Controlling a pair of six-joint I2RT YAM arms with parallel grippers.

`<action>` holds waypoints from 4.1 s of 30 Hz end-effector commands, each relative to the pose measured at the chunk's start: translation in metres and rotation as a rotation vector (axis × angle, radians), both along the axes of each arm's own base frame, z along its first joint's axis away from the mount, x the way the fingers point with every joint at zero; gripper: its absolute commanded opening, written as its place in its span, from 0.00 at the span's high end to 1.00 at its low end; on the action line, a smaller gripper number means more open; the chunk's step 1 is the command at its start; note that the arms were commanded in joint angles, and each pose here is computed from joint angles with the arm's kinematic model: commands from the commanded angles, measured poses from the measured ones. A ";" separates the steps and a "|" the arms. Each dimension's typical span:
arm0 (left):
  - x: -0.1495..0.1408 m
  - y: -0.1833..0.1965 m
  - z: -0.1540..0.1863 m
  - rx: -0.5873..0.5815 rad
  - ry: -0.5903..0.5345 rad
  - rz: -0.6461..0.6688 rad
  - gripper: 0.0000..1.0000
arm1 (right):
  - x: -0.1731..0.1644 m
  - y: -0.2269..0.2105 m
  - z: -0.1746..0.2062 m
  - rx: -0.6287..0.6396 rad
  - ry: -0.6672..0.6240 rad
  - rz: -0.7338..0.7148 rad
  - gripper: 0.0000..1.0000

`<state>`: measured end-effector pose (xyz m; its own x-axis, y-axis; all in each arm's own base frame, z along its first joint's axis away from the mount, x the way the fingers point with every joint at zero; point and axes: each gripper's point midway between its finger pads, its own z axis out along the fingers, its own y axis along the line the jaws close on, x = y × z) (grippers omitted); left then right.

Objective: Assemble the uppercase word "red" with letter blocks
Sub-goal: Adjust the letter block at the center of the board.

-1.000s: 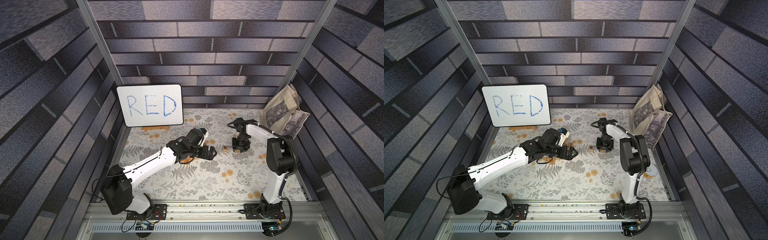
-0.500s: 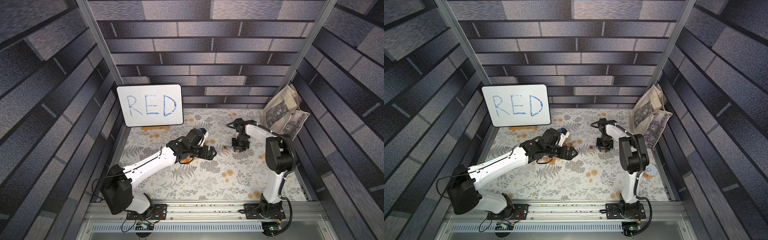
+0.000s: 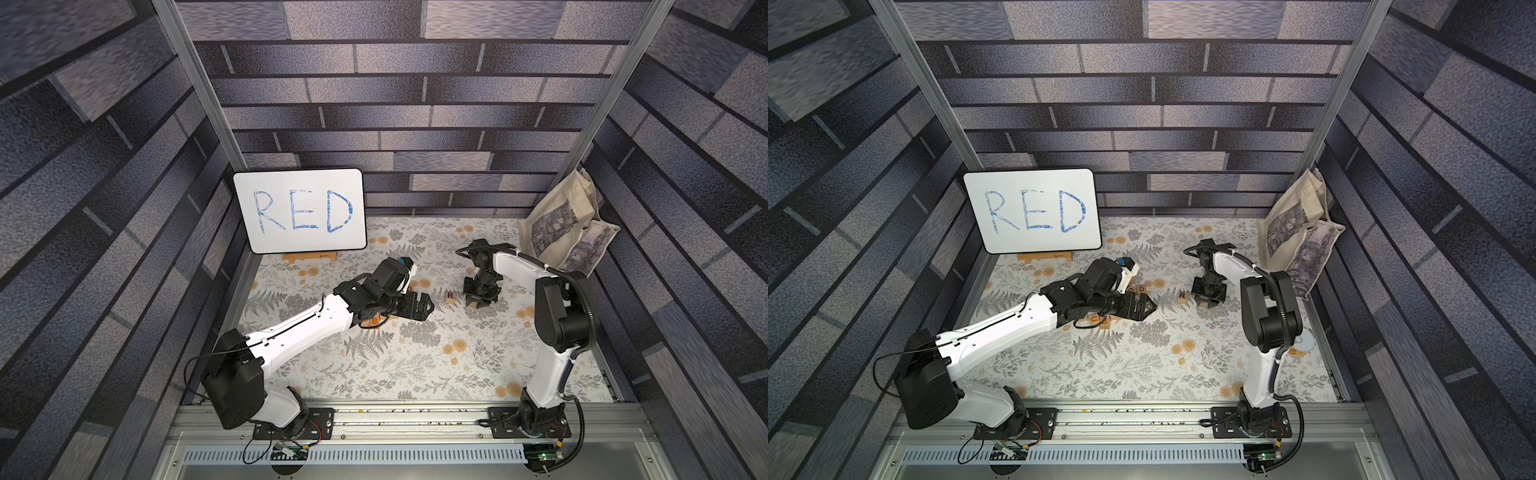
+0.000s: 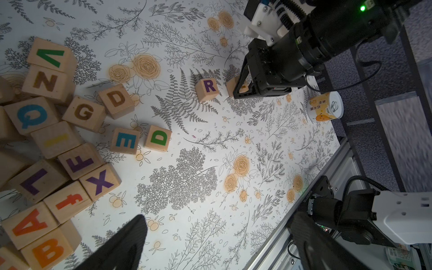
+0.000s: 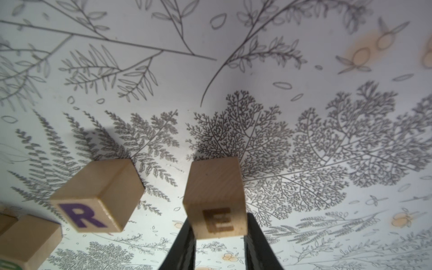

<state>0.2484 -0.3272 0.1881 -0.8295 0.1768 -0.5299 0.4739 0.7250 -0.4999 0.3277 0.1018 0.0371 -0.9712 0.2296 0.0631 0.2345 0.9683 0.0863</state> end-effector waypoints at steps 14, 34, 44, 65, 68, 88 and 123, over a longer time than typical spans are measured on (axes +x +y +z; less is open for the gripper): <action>-0.004 0.000 0.009 -0.016 -0.012 0.011 0.00 | 0.012 0.011 0.007 0.051 -0.032 -0.033 0.84; -0.002 -0.001 0.006 -0.007 -0.008 0.007 0.00 | 0.009 0.024 -0.009 0.043 0.001 -0.002 0.82; -0.002 -0.002 0.003 -0.007 0.000 0.008 0.00 | -0.008 0.024 -0.018 0.008 0.022 -0.009 0.78; -0.003 0.000 0.001 -0.005 0.006 0.013 0.00 | -0.006 0.015 -0.009 -0.044 0.012 0.009 0.71; -0.004 -0.001 0.000 -0.009 0.009 0.015 0.00 | -0.006 0.020 -0.008 -0.015 0.012 0.001 0.70; -0.003 0.000 -0.003 -0.010 0.013 0.020 0.00 | 0.003 0.040 0.009 0.098 -0.037 0.028 0.73; -0.005 0.009 -0.003 0.001 0.018 0.038 0.00 | 0.024 0.013 -0.012 -0.076 0.022 0.277 0.53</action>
<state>0.2460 -0.3272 0.1799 -0.8444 0.1584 -0.5118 0.4478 0.7331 -0.5119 0.3507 0.1179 0.0313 -0.9976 -0.0292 0.0620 -0.0280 0.9994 0.0206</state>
